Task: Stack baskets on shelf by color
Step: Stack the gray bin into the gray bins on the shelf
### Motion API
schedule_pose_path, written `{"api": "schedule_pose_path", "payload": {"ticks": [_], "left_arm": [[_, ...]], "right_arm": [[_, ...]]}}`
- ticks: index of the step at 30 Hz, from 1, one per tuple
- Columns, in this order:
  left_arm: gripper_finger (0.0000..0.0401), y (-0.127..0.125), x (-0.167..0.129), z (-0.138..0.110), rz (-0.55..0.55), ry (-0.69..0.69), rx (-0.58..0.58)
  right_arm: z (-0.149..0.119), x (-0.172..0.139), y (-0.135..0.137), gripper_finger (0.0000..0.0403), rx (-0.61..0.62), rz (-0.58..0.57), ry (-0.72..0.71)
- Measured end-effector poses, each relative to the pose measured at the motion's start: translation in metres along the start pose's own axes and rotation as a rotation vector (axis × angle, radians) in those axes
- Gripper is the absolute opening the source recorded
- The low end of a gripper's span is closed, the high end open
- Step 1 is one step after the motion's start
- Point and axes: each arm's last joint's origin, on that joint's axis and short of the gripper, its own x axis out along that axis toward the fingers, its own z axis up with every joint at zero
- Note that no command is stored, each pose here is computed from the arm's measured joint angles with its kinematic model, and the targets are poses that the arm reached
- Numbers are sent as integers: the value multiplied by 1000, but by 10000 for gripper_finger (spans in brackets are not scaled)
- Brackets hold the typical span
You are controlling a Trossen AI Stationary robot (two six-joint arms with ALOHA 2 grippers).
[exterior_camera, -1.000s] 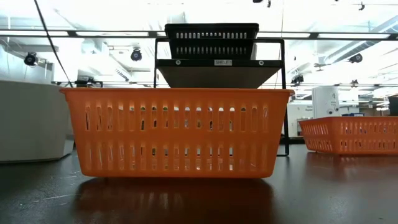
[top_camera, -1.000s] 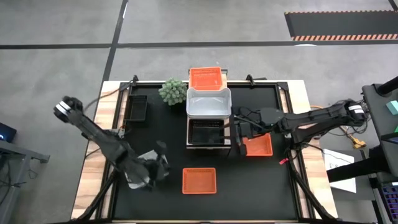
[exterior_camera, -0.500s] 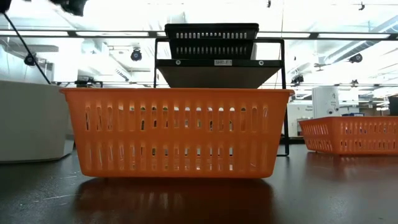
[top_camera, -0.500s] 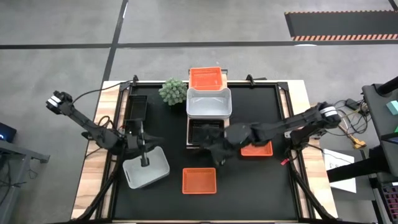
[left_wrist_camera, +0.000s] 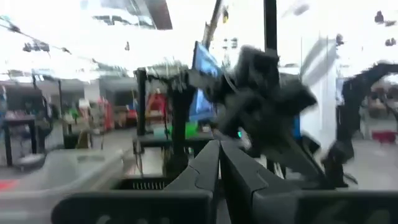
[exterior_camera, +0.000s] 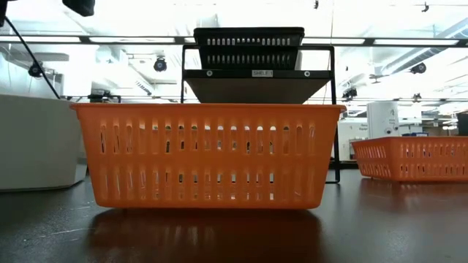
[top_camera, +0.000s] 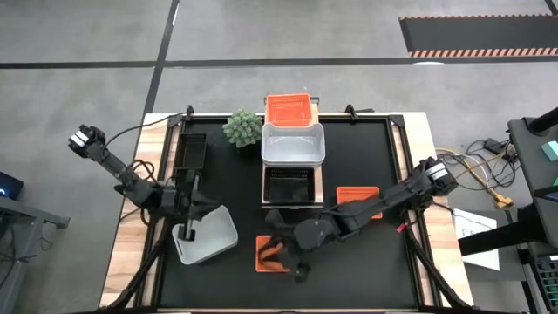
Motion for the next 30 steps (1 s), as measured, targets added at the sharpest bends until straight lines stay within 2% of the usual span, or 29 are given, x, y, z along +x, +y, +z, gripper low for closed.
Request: {"api": "schedule_pose_path", "payload": {"ticks": [2,5,8,14,18,21,24,30], "left_arm": [[0,2,0,6,15,-51,15],[0,5,0,15,46,-108,81],[0,8,-2,24,54,-131,84],[0,14,-11,18,86,-38,180],[0,21,-19,27,90,-96,108],[0,24,-25,35,2,-175,18],[0,26,-28,40,-41,-217,19],[0,28,-31,42,-35,-232,15]], "right_arm": [[1,0,2,90,-8,4,-9],[2,-1,0,87,62,-7,-15],[-1,3,-4,98,82,-62,15],[1,13,-16,150,126,-107,17],[4,17,-17,178,112,-75,86],[16,7,-23,190,103,-48,133],[26,1,-28,193,166,-51,123],[22,-7,-5,194,100,72,293]]}}
